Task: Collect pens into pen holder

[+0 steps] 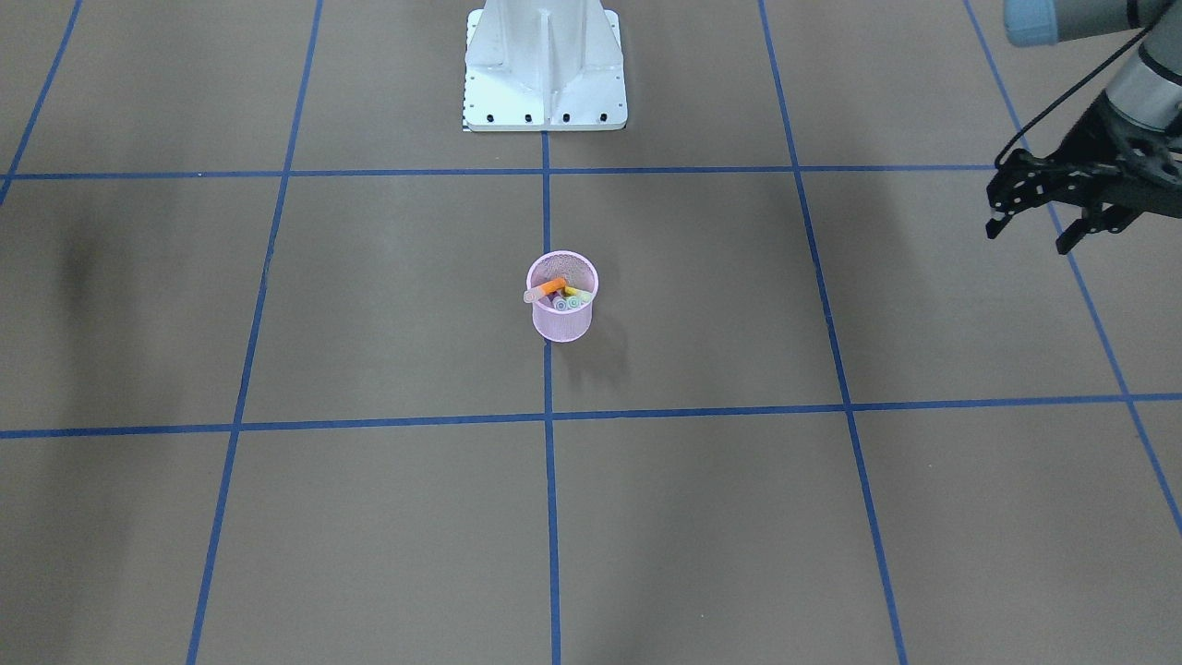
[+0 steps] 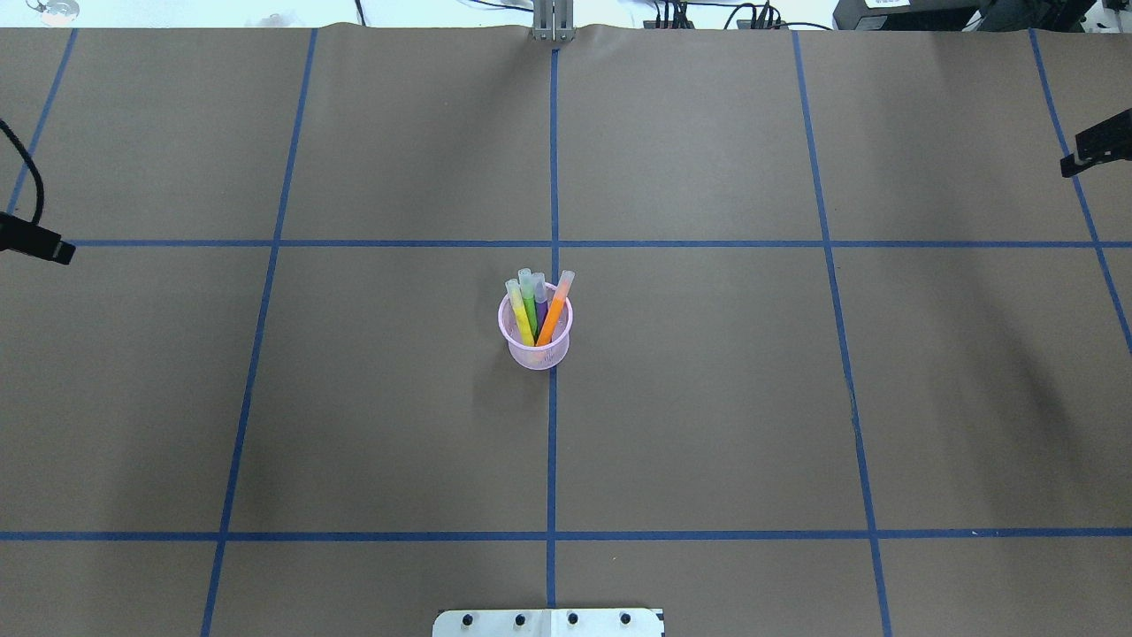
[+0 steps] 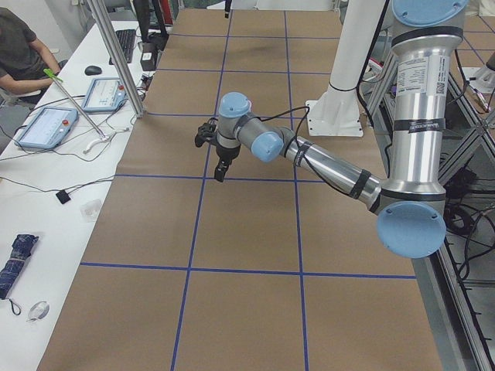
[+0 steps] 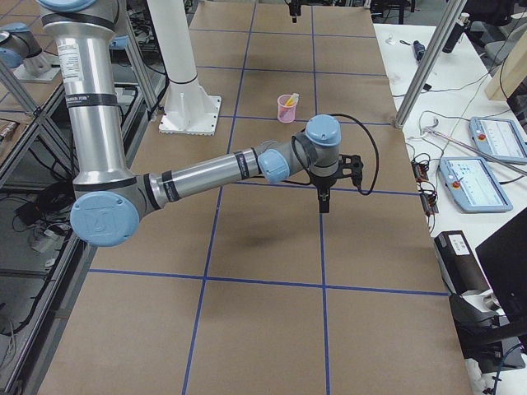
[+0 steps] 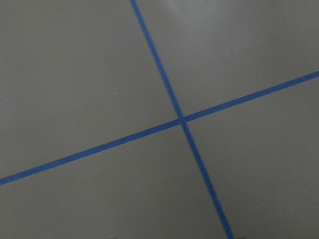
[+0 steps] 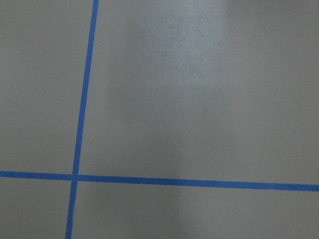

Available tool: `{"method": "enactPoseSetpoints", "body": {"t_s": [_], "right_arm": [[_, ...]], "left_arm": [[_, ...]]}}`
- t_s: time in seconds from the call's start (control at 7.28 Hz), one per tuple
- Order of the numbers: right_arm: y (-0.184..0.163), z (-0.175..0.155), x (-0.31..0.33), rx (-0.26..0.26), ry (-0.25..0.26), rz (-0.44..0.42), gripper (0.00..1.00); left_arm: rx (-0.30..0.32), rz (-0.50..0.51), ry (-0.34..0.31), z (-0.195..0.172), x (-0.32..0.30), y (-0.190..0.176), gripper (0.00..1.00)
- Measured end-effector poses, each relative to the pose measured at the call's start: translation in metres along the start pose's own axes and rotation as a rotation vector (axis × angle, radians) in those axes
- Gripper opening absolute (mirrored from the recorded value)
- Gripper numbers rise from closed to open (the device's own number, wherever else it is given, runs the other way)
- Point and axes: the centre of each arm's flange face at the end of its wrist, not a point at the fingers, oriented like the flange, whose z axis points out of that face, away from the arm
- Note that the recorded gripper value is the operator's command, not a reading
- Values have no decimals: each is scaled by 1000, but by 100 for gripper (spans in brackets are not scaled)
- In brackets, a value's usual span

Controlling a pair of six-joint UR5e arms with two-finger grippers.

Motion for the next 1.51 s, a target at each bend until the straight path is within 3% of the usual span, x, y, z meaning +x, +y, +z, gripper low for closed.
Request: {"method": "enactPoseSetpoints", "body": {"t_s": [0.27, 0.55, 0.82, 1.1, 1.51], "right_arm": [[16, 6, 53, -26, 20, 84, 100], [14, 10, 84, -35, 35, 63, 100], [-1, 20, 113, -60, 47, -48, 100], [-22, 16, 109, -99, 54, -42, 100], [-31, 8, 99, -120, 59, -25, 100]], "left_arm": [[-92, -132, -59, 18, -75, 7, 100], [-122, -114, -64, 16, -127, 10, 100], [-137, -160, 3, 12, -165, 11, 100], [-136, -221, 63, 9, -192, 17, 100], [-124, -210, 67, 3, -213, 29, 100]]}}
